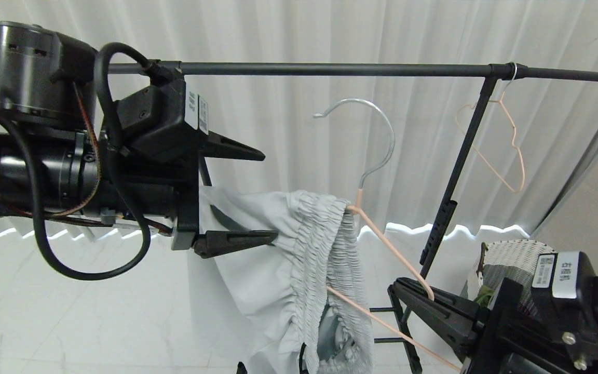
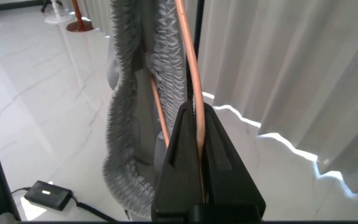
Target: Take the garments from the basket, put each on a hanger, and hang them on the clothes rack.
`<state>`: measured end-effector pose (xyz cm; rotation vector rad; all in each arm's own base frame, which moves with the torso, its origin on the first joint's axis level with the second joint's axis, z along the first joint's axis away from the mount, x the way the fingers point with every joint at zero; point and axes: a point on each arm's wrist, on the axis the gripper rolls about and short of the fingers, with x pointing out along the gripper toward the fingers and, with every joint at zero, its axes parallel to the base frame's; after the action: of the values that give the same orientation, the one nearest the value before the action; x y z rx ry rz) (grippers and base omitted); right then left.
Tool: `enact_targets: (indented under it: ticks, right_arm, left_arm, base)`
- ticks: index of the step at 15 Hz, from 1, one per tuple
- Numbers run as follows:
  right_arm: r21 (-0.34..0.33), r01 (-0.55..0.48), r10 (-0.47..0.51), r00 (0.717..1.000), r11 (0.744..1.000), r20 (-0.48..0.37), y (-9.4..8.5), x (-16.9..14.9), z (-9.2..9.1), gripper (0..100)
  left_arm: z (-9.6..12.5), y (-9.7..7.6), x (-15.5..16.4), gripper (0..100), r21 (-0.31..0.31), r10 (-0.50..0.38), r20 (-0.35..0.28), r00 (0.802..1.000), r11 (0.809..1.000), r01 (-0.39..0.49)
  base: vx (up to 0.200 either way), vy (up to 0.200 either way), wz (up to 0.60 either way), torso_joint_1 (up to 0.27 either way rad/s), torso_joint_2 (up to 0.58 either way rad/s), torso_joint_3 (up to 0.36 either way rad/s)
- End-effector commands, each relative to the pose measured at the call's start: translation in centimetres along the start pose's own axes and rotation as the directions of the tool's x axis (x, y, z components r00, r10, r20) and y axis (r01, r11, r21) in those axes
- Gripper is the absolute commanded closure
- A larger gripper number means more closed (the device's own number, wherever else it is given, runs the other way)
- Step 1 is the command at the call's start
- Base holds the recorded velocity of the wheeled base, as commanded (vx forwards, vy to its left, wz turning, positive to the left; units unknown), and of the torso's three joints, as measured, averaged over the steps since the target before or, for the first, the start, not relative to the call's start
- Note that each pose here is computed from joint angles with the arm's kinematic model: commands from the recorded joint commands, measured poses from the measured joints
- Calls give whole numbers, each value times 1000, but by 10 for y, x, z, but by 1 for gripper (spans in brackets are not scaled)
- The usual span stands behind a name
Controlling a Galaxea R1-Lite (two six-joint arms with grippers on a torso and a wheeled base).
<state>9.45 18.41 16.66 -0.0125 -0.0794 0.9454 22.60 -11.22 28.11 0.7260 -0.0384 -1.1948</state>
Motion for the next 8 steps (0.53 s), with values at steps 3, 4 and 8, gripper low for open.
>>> enact_targets:
  ticks: [3,4,8]
  right_arm:
    - [0,-16,16,1000,1000,-4,3,0,-1,100]
    - [0,-25,25,1000,1000,-5,5,0,-1,100]
    - [1,-30,30,1000,1000,-2,6,-1,0,100]
  left_arm:
    - [-2,-9,17,0,-6,-85,22,996,996,85]
    - [-2,-14,20,0,-8,-110,31,993,994,111]
    - [-8,-19,22,0,-27,-136,31,990,990,137]
  base:
    - [0,0,0,0,0,0]
    - [0,0,0,0,0,0]
    - [0,0,0,0,0,0]
